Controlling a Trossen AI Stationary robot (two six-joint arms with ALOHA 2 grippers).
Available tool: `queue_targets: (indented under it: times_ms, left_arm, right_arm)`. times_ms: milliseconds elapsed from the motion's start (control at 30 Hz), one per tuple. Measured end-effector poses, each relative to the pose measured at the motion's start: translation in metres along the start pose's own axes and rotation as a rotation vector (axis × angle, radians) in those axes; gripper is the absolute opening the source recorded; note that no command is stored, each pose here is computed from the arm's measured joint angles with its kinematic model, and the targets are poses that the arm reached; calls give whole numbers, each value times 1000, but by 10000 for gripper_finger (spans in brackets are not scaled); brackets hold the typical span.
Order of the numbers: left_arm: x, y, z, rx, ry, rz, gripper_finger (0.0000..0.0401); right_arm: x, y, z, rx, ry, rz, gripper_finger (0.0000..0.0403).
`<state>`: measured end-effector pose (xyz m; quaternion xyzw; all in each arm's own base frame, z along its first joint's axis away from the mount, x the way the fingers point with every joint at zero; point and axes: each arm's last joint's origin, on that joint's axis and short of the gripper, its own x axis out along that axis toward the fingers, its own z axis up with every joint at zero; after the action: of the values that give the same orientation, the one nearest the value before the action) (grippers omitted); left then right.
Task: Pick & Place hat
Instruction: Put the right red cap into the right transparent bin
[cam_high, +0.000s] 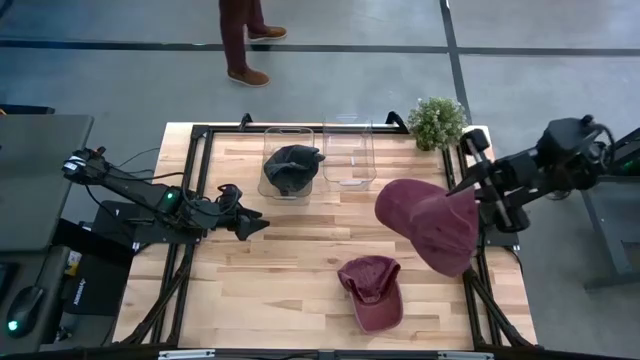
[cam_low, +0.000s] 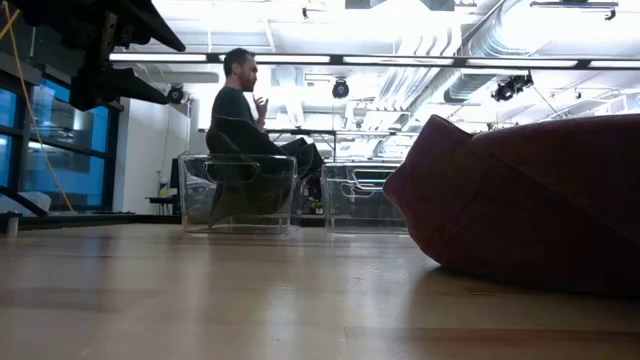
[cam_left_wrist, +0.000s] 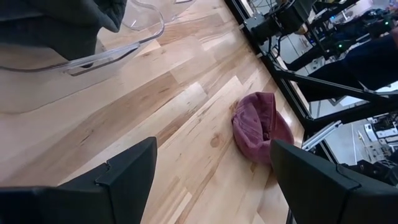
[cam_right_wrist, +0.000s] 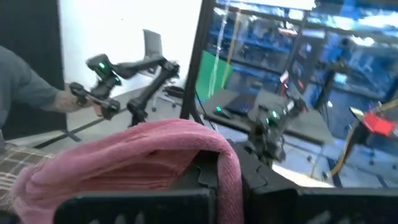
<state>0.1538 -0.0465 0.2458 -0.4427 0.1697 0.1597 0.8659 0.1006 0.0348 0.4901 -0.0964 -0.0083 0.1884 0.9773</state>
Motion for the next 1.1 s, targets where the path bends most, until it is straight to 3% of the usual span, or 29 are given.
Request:
queue_targets:
  times_ms: [333, 700, 867, 1100]
  left_arm:
    - [0, 0, 0, 0, -1, 0, 302]
    - [0, -1, 0, -5, 9, -11, 302]
    - [0, -1, 0, -6, 12, -13, 302]
    - [0, -1, 0, -6, 12, -13, 302]
  right_arm:
    - [6, -4, 34, -58, -21, 92, 2]
    - [23, -6, 37, -69, 6, 104, 2]
    - [29, -9, 35, -55, 42, 18, 2]
    - [42, -18, 32, -20, 108, -267, 2]
